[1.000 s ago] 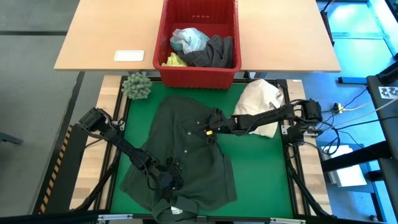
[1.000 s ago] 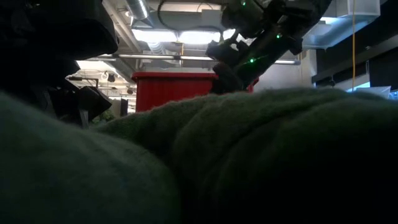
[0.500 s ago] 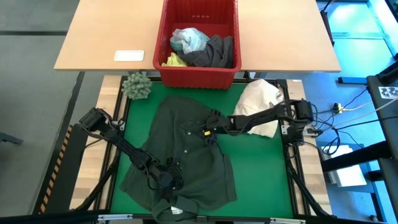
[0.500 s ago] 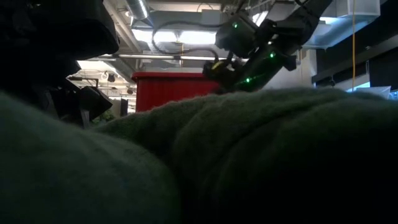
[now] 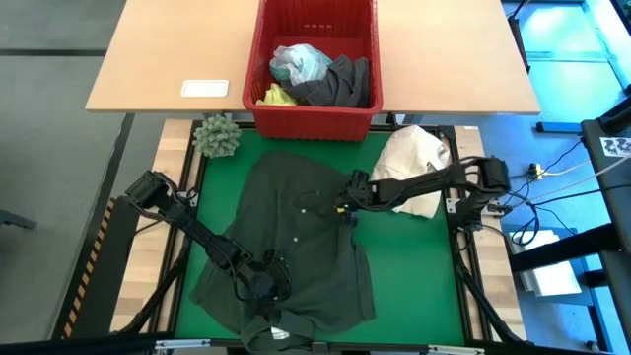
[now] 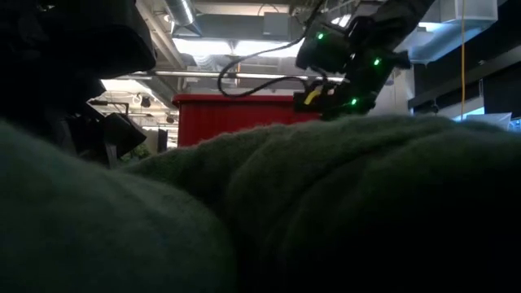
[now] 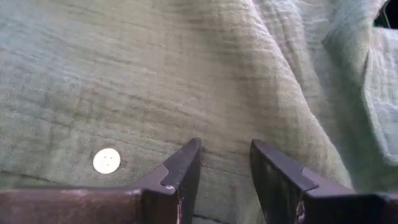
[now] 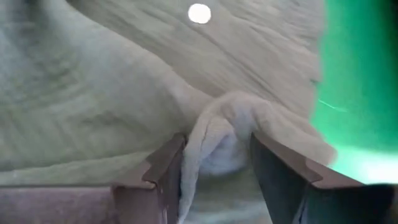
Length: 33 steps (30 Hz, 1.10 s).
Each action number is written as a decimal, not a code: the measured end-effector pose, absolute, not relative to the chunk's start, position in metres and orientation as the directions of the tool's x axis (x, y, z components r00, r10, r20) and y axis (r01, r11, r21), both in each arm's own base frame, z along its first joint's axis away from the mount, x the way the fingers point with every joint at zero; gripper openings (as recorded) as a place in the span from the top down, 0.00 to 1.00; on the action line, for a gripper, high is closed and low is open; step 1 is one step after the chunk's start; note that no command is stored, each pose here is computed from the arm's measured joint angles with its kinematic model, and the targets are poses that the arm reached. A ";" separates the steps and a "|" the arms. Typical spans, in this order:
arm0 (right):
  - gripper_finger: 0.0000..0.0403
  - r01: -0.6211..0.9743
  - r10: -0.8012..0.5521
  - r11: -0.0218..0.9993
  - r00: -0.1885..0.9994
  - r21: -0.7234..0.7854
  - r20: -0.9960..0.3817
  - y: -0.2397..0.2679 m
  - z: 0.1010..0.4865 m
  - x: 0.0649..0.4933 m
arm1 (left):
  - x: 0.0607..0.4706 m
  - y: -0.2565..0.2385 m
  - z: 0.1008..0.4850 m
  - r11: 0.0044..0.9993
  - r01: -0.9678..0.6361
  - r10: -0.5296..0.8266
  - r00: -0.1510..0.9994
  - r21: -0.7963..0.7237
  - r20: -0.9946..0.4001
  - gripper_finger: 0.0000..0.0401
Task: Fold Laundry from Bin
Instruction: Fold the dark green polo
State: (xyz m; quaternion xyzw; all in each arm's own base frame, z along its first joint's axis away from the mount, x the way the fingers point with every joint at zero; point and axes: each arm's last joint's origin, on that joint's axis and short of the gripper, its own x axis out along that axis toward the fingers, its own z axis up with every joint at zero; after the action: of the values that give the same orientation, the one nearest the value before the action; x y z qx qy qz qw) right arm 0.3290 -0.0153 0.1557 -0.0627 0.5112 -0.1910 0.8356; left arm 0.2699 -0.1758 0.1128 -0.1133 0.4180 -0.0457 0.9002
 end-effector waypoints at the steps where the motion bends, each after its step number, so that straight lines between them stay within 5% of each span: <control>1: 0.55 0.267 -0.395 0.913 0.396 -0.308 -0.829 -0.015 0.160 0.326 | 0.270 -0.176 0.113 0.970 -0.015 -0.177 0.646 -0.244 -0.742 0.66; 20: 0.55 0.362 -0.445 0.852 0.119 -0.379 -0.888 -0.016 0.175 0.284 | 0.269 -0.177 0.113 0.964 0.007 -0.211 0.630 -0.266 -0.748 0.66; 33: 0.55 0.332 -0.435 0.866 0.131 -0.374 -0.891 0.012 0.178 0.279 | 0.266 -0.168 0.143 0.983 0.010 -0.139 0.703 -0.186 -0.697 0.66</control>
State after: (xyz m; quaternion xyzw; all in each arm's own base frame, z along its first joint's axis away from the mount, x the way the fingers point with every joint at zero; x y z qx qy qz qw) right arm 0.2791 0.0122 0.1775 -0.0422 0.6077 -0.2554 0.7508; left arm 0.2660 -0.1679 0.1432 -0.0843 0.3832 -0.0404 0.9189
